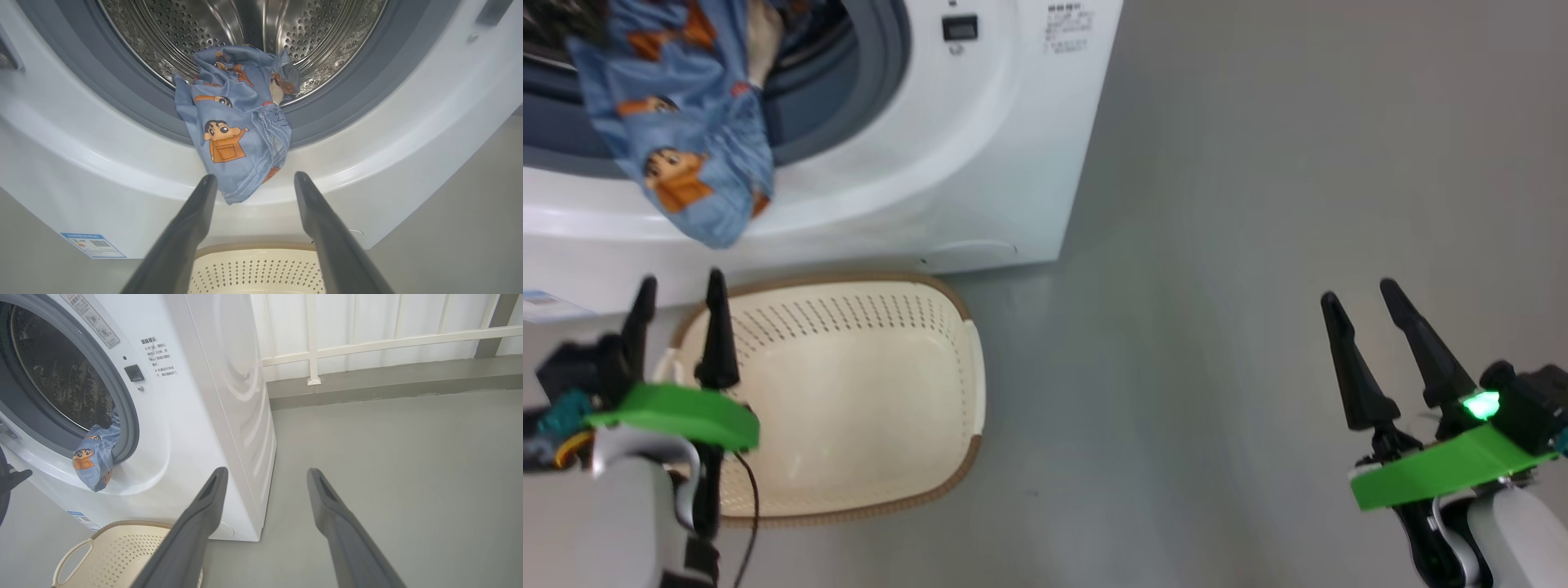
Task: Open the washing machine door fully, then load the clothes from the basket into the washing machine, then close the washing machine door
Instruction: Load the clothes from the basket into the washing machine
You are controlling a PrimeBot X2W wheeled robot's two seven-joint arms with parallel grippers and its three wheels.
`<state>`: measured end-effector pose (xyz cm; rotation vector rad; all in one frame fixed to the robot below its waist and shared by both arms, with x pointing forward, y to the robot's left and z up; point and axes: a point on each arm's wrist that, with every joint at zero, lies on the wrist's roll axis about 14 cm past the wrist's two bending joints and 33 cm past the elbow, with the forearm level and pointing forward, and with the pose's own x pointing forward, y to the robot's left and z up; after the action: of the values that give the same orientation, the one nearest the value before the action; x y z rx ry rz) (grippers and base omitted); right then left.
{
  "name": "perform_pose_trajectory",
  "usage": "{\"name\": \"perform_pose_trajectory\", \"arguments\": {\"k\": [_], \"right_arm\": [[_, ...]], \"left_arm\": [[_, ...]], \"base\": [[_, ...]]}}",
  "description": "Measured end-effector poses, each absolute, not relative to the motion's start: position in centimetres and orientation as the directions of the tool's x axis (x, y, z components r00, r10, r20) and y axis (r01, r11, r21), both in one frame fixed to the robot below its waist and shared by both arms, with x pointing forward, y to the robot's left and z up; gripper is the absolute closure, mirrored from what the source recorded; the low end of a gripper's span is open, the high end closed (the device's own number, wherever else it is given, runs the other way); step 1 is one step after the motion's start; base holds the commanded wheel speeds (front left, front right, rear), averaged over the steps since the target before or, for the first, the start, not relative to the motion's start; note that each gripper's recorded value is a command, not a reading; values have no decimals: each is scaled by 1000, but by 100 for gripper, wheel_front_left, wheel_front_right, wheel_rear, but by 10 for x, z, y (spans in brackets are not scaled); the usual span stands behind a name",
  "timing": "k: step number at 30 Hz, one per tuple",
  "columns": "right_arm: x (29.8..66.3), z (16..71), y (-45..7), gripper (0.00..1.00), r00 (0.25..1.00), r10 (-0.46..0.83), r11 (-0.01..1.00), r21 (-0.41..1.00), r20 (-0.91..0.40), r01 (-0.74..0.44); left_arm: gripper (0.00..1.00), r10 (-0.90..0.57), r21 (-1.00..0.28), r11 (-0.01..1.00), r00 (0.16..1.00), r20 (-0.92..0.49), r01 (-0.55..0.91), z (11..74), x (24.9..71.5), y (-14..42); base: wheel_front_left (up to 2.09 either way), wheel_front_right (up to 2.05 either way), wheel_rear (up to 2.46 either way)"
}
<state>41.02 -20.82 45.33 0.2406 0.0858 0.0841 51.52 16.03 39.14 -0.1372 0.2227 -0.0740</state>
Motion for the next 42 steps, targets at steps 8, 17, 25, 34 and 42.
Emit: {"name": "perform_pose_trajectory", "arguments": {"k": [8,17,25,34,42], "right_arm": [[429,434,-216,0,991,65,970,239,-113,-36],[430,415,-229,0,987,22,974,228,-161,15],[429,411,-236,0,985,-5,975,220,-174,43],[429,412,-235,0,985,-5,974,224,-171,44],[431,417,-231,0,988,4,972,233,-154,32]], "left_arm": [[0,-93,-126,990,951,-294,58,351,566,153],[0,-123,-126,988,934,-336,85,324,597,132],[0,-134,-119,988,929,-346,98,314,611,116],[79,-92,-102,993,938,-335,61,320,618,123],[100,-65,-92,995,951,-303,39,336,620,131]], "base": [[0,0,0],[0,0,0],[0,0,0],[0,0,0],[0,0,0]]}}
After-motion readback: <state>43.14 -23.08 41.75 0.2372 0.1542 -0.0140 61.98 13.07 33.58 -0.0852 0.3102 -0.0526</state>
